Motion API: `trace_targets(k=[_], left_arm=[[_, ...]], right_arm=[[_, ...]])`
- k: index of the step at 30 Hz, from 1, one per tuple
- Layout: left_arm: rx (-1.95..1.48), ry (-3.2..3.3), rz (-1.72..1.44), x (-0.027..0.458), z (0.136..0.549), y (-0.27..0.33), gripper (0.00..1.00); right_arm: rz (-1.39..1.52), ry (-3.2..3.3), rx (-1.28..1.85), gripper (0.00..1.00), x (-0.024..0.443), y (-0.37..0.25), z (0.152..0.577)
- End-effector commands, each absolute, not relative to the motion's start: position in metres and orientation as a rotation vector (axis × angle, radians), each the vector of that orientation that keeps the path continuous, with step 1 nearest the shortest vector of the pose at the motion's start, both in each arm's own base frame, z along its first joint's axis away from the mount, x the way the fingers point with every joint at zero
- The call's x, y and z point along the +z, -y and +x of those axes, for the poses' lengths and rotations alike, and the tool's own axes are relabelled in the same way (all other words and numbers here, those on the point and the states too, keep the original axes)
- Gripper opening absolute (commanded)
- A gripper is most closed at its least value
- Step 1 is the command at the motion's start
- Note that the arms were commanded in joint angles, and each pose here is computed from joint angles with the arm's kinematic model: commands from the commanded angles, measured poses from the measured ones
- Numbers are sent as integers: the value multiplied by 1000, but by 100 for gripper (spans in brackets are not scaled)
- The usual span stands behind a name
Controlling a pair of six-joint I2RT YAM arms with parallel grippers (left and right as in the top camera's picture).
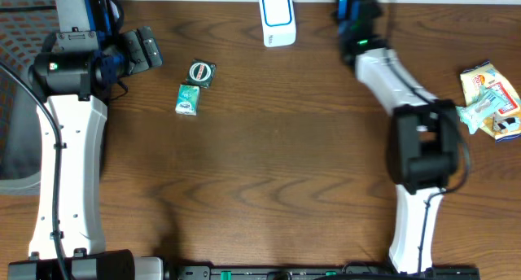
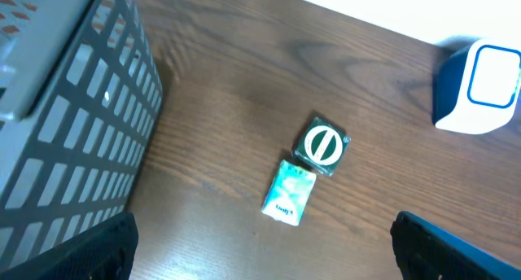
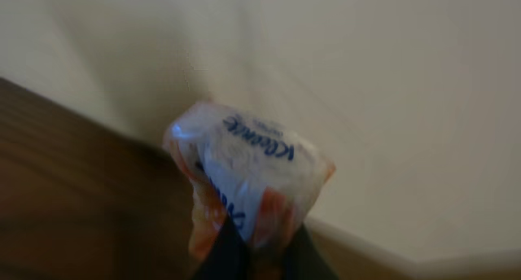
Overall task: Scan the item barcode
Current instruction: 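Carry the orange pack right and drop it on the yellow bag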
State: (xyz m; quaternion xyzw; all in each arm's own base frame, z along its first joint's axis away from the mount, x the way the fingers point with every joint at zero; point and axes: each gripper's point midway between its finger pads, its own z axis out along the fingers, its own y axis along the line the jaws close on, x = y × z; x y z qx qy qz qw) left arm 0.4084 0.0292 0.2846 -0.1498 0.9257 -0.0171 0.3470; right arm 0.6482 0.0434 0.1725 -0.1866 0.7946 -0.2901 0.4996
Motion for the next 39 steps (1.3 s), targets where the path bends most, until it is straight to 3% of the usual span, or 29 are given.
trace_targets(k=[1, 5, 11, 19, 24, 27, 32, 34, 39], left_arm=[[-32, -2410, -405, 280, 408, -31, 98], [-32, -2410, -405, 280, 408, -31, 98], [-32, -2410, -405, 280, 408, -31, 98], [-31, -2411, -405, 280, 408, -31, 98], [-31, -2411, -405, 280, 408, -31, 98], [-31, -2411, -405, 280, 408, -31, 98], [-31, -2411, -405, 280, 408, -31, 97], [-31, -2411, -405, 280, 408, -31, 98], [-31, -2411, -405, 280, 408, -31, 98]], right_arm=[[-3, -1937, -679, 1, 242, 46, 618], [250, -2044, -777, 1, 237, 127, 578], [508, -2238, -859, 2, 194, 214, 517], [725, -2355, -739, 6, 158, 268, 473], [762, -2384, -718, 27, 149, 280, 461], [761, -2395, -708, 45, 145, 279, 460], [691, -2444, -483, 95, 126, 254, 474], [653, -2453, -370, 99, 118, 240, 482], [473, -2453, 39, 99, 109, 171, 512]])
